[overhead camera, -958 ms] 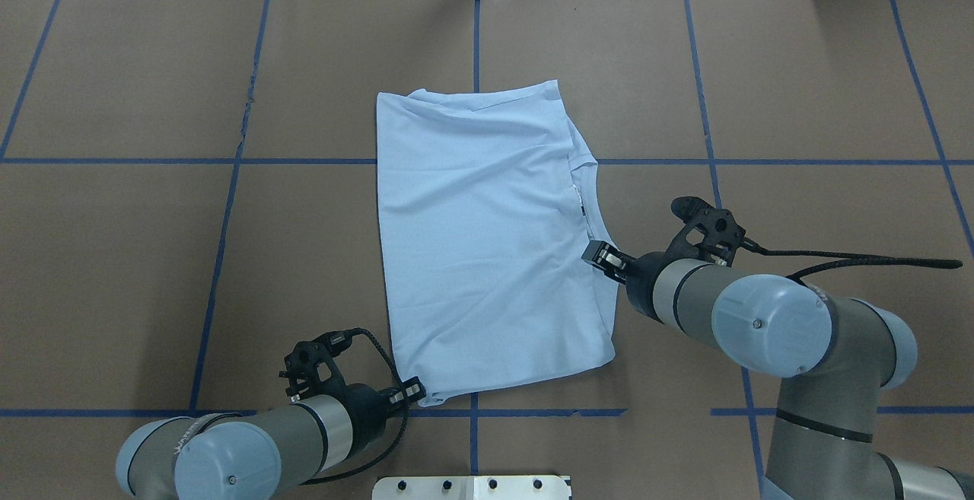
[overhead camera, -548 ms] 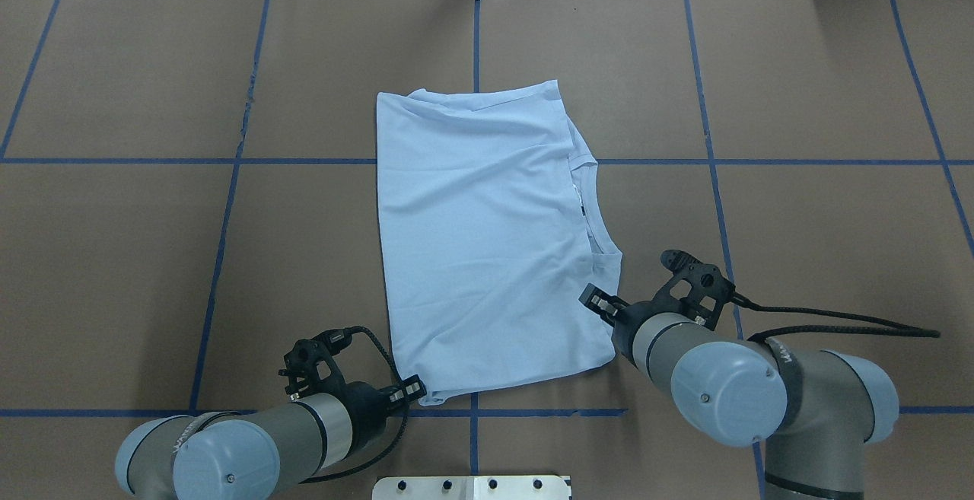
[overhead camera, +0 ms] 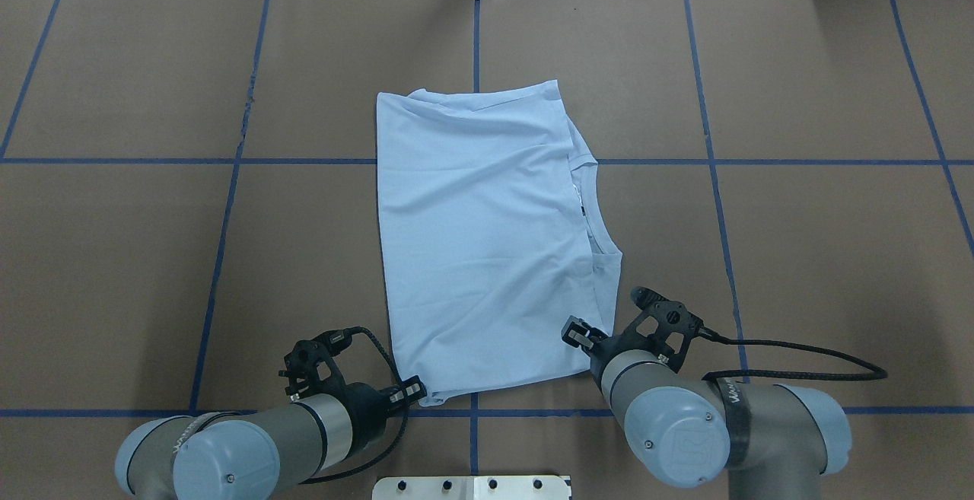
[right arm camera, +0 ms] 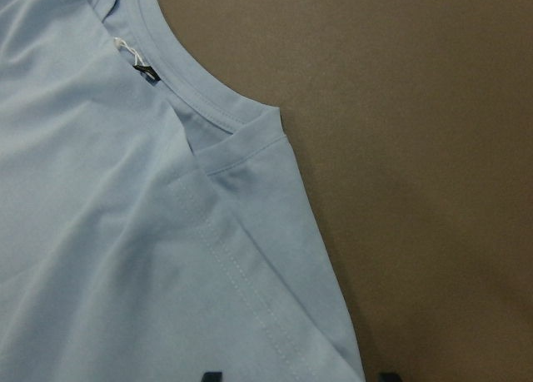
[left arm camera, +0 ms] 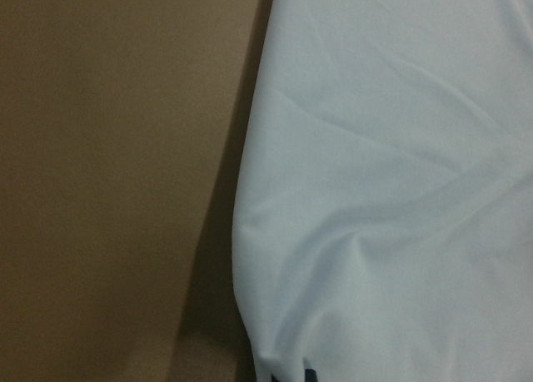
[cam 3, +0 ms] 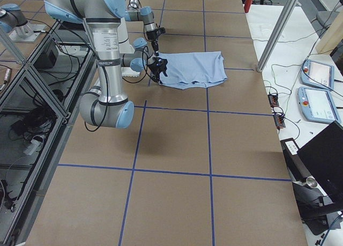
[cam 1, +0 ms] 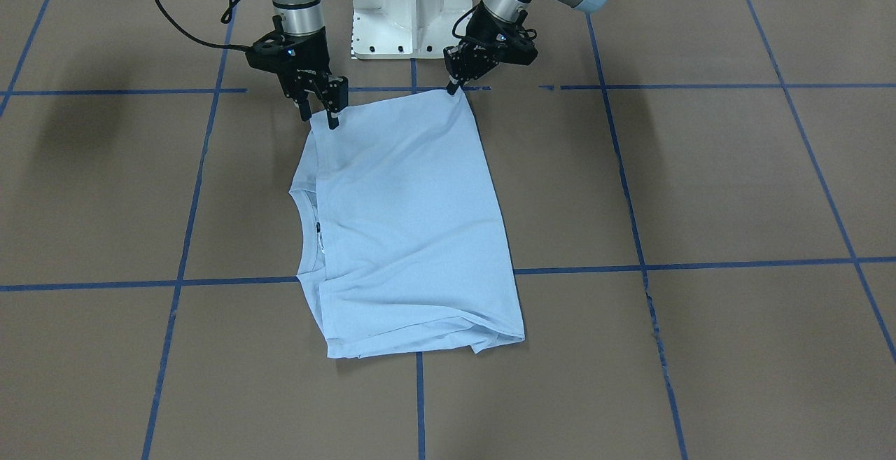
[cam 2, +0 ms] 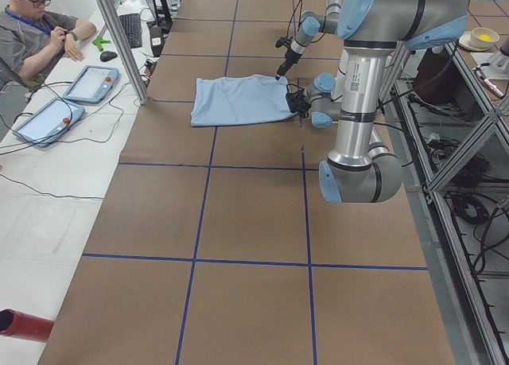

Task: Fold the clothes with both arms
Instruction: 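Lower both grippers and close them on the shirt's near corners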

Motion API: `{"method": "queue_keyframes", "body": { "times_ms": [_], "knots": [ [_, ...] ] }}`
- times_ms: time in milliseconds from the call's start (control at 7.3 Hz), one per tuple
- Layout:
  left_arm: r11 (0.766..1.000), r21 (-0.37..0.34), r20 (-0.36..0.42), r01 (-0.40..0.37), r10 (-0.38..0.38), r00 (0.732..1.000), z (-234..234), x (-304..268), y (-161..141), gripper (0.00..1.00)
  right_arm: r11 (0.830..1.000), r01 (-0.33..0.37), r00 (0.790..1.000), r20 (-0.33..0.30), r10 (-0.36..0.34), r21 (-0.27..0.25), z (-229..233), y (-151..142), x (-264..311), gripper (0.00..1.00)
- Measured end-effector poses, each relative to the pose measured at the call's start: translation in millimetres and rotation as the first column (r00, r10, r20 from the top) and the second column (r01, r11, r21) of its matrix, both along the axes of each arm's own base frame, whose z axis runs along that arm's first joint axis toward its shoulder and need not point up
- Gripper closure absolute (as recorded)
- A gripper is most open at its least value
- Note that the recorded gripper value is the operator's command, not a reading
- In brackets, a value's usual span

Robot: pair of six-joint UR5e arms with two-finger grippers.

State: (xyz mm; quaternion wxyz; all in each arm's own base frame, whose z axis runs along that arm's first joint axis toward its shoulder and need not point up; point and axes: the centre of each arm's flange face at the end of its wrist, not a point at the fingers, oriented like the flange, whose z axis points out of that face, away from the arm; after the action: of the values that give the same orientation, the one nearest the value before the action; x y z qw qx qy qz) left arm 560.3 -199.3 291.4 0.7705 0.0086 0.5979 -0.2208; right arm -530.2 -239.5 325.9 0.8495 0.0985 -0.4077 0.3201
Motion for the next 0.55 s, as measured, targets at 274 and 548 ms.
{"method": "queue_keyframes", "body": {
  "times_ms": [274, 548],
  "knots": [
    [1.000, -0.002, -0.001, 0.000, 0.000, 1.000, -0.3, -0.2, 0.1, 1.00, 1.000, -0.005, 1.000, -0.027, 0.005, 0.004, 4.6, -2.9, -5.5, 0.31],
    [1.000, -0.003, 0.000, 0.000, 0.000, 1.000, 0.4, 0.3, 0.1, 1.00, 1.000, -0.004, 0.998, -0.064, 0.004, 0.002, 5.8, -3.3, -5.2, 0.36]
  ]
}}
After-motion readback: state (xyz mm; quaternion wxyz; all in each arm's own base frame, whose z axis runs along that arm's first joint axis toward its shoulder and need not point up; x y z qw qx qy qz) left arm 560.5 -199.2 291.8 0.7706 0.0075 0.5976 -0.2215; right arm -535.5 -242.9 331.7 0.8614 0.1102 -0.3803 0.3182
